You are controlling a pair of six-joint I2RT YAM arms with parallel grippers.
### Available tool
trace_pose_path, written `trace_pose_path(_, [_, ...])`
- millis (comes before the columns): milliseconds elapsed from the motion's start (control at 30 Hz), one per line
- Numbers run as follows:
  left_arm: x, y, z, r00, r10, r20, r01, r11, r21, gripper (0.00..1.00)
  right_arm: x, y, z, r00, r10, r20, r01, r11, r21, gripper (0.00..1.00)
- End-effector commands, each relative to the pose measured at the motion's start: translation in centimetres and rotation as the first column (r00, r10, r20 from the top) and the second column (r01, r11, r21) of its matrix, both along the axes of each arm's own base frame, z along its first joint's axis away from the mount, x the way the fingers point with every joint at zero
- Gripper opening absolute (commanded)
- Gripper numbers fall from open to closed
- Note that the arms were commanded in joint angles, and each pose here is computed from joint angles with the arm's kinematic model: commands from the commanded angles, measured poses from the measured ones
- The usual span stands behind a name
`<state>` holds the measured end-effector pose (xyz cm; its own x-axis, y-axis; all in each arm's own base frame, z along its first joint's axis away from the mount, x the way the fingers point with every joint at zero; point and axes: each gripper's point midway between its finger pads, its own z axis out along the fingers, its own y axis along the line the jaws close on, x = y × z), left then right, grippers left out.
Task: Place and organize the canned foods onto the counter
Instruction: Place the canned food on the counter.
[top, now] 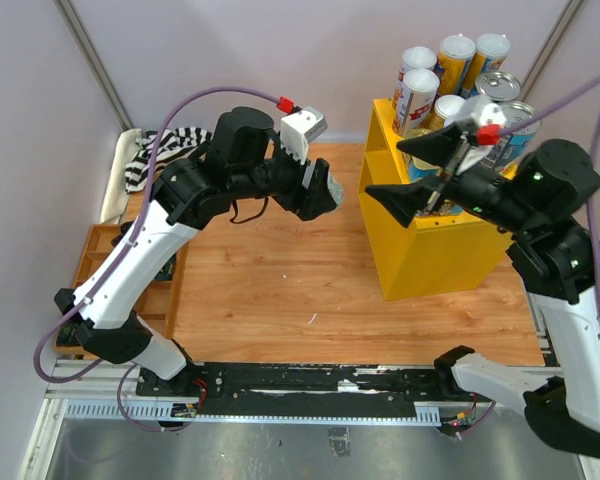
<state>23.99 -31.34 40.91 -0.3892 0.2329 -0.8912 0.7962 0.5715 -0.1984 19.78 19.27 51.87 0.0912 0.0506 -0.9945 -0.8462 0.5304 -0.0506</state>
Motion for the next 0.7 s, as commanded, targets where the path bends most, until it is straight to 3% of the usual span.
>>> trace_pose_path(0, [2.4,0.6,2.9,0.986,0.149,0.069,-0.144,0.987,-0.073,0.01,2.4,-0.3,-2.3,0.974,-0.210,0.088,0.223,0.957,-0.186,0.99])
trace_pose_path(267, [2.9,0.4,4.6,0.983,0.156,0.098,-0.147,0.984,-0.096,0.01,1.7,2.2,-7.5,0.944,-0.279,0.178,0.322,0.897,-0.302,0.99])
trace_pose_path(667, [1.0,-0.6,4.9,0.996,0.057,0.063,-0.048,0.990,-0.136,0.01,2.2,3.9,-4.9,0.905,-0.331,0.269,0.372,0.921,-0.118,0.99])
